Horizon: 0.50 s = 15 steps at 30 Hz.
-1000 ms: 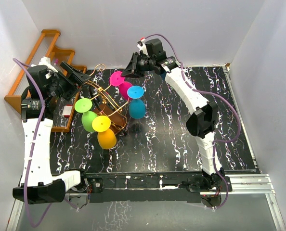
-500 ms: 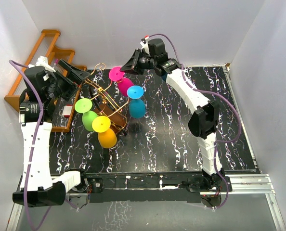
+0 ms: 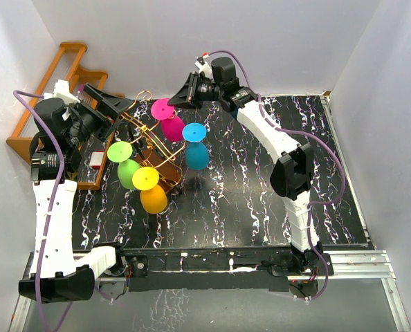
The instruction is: Take the wine glass off the wine glass rack
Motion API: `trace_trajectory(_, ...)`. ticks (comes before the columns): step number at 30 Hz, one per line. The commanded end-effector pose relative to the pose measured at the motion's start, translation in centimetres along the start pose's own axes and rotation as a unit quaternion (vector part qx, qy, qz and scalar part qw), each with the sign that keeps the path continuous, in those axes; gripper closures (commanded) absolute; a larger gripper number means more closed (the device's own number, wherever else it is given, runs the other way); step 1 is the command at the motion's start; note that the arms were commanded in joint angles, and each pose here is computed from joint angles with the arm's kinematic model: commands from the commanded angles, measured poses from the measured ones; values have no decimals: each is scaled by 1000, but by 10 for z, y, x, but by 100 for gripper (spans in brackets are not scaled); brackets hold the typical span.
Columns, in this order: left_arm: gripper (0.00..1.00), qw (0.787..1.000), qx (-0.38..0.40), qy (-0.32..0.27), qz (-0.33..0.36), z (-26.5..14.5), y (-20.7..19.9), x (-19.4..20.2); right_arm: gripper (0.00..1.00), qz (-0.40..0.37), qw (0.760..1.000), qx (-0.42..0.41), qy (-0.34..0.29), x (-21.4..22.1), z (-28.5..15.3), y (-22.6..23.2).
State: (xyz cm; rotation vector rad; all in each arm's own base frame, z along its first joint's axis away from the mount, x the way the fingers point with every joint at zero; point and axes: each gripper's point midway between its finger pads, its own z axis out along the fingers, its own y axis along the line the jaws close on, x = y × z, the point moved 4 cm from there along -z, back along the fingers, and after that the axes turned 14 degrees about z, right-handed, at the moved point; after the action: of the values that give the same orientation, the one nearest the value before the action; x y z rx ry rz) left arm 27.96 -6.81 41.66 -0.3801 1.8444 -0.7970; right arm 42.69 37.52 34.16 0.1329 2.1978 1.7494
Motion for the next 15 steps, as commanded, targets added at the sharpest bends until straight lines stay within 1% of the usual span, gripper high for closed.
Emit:
trace_trajectory(1,5,999,32,-10,1,-4,-13,-4,92,-47,997,-46,30,21,-19,41)
trace_trajectory(4,3,999,32,-8,-2,-3,-12,-4,92,-53,997,-33,40,31,-24,37)
trace_trajectory(6,3,999,33,-7,-3,-2,-13,-5,92,-57,998,-20,28,33,-31,33)
trace_trajectory(11,3,999,52,-3,-5,1,-18,-7,92,-59,998,2,-17,34,-49,37)
trace_trajectory(15,3,997,75,-6,-9,2,-24,-8,92,-77,994,24,-69,28,-65,44)
